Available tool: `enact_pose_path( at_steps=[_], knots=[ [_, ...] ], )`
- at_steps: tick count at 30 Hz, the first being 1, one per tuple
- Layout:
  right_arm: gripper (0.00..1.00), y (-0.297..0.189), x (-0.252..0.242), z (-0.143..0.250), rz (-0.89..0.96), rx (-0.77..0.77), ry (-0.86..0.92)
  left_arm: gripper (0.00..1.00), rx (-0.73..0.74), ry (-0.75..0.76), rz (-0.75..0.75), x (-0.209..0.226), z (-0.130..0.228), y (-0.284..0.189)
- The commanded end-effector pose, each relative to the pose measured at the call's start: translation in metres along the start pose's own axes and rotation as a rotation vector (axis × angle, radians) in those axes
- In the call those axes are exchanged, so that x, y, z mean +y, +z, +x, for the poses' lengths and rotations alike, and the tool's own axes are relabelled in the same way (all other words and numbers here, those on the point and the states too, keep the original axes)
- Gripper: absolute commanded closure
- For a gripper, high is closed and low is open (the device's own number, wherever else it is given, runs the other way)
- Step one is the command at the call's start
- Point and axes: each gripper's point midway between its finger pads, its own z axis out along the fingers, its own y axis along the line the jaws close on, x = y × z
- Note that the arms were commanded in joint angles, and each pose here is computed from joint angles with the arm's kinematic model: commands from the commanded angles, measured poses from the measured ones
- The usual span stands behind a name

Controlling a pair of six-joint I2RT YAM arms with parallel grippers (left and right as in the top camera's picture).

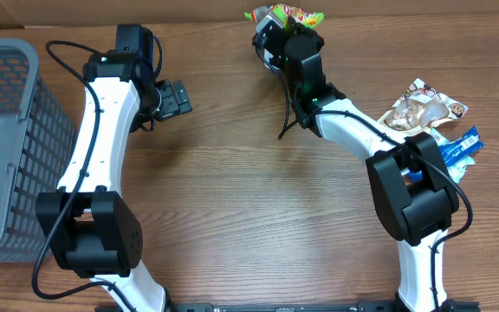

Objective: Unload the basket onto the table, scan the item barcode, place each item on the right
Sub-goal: 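Hold the green snack bag in front of the scanner window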

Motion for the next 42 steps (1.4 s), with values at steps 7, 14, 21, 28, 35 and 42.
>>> enact_pose_path(
  at_steps=[7,14,21,28,35,42],
  knots=[
    [0.96,-0.004,-0.048,-0.032,0.147,-0.092,-0.086,0.0,-0.012,-0.015,-0.005,0.0,-0.005,-0.001],
    [0.96,0.004,-0.044,-0.029,0.122,-0.146,-0.127,0.0,-0.012,-0.015,-0.005,0.0,-0.005,-0.001],
    [0.96,0.011,-0.055,-0.026,0.197,-0.217,-0.117,0.0,-0.012,-0.015,-0.005,0.0,-0.005,-0.001],
    [0.96,0.018,-0.039,-0.01,0.132,-0.164,-0.134,0.0,-0.012,-0.015,-0.005,0.0,-0.005,-0.001],
    [0.96,0.02,-0.03,-0.005,0.096,-0.147,-0.146,0.0,-0.012,-0.015,-0.005,0.0,-0.005,-0.001],
    [0.96,0.019,-0.029,-0.006,0.094,-0.151,-0.147,0.0,-0.012,-0.015,-0.005,0.0,-0.005,-0.001]
  ],
)
